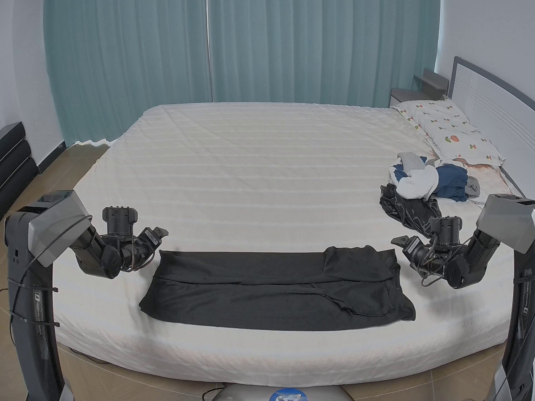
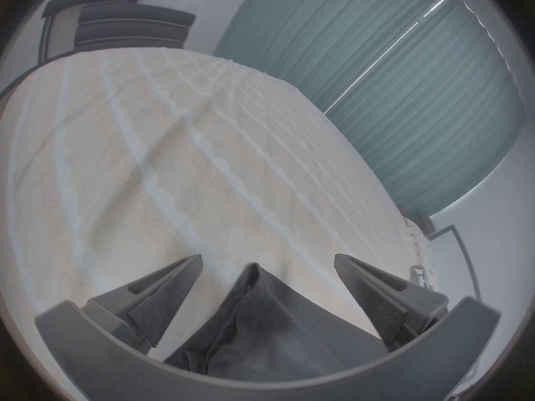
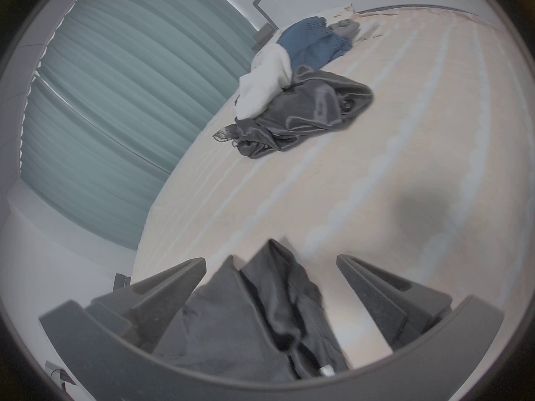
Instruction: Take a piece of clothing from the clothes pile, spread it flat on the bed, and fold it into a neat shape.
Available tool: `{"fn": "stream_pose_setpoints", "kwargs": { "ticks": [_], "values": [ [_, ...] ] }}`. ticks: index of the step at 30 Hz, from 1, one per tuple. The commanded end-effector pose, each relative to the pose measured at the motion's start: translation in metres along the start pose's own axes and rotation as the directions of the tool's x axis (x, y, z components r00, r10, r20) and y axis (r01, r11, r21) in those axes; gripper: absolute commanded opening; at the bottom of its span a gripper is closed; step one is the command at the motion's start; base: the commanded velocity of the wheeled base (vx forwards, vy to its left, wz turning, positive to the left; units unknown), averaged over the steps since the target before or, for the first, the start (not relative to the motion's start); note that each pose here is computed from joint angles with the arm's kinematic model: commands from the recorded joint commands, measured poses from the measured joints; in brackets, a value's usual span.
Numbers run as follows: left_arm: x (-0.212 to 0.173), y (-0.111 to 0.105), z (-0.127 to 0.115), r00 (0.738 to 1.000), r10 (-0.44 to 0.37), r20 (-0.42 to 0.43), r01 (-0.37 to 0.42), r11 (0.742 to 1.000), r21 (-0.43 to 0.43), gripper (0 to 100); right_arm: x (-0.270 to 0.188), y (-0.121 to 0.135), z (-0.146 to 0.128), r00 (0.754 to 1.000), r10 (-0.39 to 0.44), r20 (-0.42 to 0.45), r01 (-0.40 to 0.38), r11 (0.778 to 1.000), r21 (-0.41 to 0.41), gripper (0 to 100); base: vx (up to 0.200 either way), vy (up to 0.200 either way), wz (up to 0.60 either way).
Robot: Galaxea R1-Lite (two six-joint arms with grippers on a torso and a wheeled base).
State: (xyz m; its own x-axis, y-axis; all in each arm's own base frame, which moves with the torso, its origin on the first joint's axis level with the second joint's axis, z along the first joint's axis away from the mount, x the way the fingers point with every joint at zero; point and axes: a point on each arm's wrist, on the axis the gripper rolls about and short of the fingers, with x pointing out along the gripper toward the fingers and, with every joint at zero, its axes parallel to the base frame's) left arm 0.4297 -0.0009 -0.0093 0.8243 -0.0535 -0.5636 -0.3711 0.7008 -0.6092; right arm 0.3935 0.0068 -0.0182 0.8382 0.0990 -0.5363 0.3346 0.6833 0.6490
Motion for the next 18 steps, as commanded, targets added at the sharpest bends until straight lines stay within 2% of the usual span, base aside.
{"fn": "stream_pose_setpoints", "kwargs": {
  "ticks": [1, 2, 3, 4, 5, 8, 11, 15, 18],
  "values": [
    [-0.049, -0.005, 0.019, 0.991, -0.113, -0.070, 0.114, 0.993, 0.006, 100, -0.047, 0.001, -0.006, 1.000, -0.005, -0.022, 0.006, 1.000, 0.011, 100, 0.000, 0.000, 0.00],
    [-0.049, -0.005, 0.019, 0.991, -0.113, -0.070, 0.114, 0.993, 0.006, 100, -0.047, 0.001, -0.006, 1.000, -0.005, -0.022, 0.006, 1.000, 0.011, 100, 0.000, 0.000, 0.00],
    [-0.054, -0.003, 0.013, 0.985, -0.129, -0.118, 0.137, 0.989, 0.063, 100, -0.055, -0.006, -0.017, 0.999, -0.018, -0.051, 0.019, 1.000, 0.008, 100, 0.000, 0.000, 0.00],
    [-0.054, -0.003, 0.013, 0.985, -0.129, -0.118, 0.137, 0.989, 0.063, 100, -0.055, -0.006, -0.017, 0.999, -0.018, -0.051, 0.019, 1.000, 0.008, 100, 0.000, 0.000, 0.00],
    [-0.054, 0.002, 0.005, 0.983, -0.111, -0.148, 0.131, 0.982, 0.135, 100, -0.061, -0.010, -0.025, 0.998, -0.015, -0.060, 0.015, 1.000, 0.006, 100, 0.000, 0.000, 0.00],
    [-0.055, 0.005, -0.006, 0.979, -0.094, -0.179, 0.134, 0.964, 0.229, 100, -0.072, -0.016, -0.037, 0.998, -0.008, -0.067, 0.008, 1.000, 0.011, 100, 0.000, 0.000, 0.00],
    [-0.051, 0.007, -0.009, 0.978, -0.087, -0.191, 0.137, 0.954, 0.267, 100, -0.077, -0.017, -0.045, 0.997, 0.002, -0.079, 0.000, 1.000, 0.017, 100, 0.000, 0.000, 0.00],
    [-0.039, 0.015, -0.019, 0.973, -0.060, -0.221, 0.138, 0.924, 0.356, 100, -0.075, -0.020, -0.051, 0.996, 0.018, -0.091, -0.013, 0.998, 0.060, 100, 0.000, 0.000, 0.00],
    [-0.032, 0.018, -0.024, 0.970, -0.050, -0.236, 0.140, 0.913, 0.383, 100, -0.074, -0.021, -0.051, 0.995, 0.021, -0.094, -0.015, 0.998, 0.065, 100, 0.000, 0.000, 0.00]
  ]
}}
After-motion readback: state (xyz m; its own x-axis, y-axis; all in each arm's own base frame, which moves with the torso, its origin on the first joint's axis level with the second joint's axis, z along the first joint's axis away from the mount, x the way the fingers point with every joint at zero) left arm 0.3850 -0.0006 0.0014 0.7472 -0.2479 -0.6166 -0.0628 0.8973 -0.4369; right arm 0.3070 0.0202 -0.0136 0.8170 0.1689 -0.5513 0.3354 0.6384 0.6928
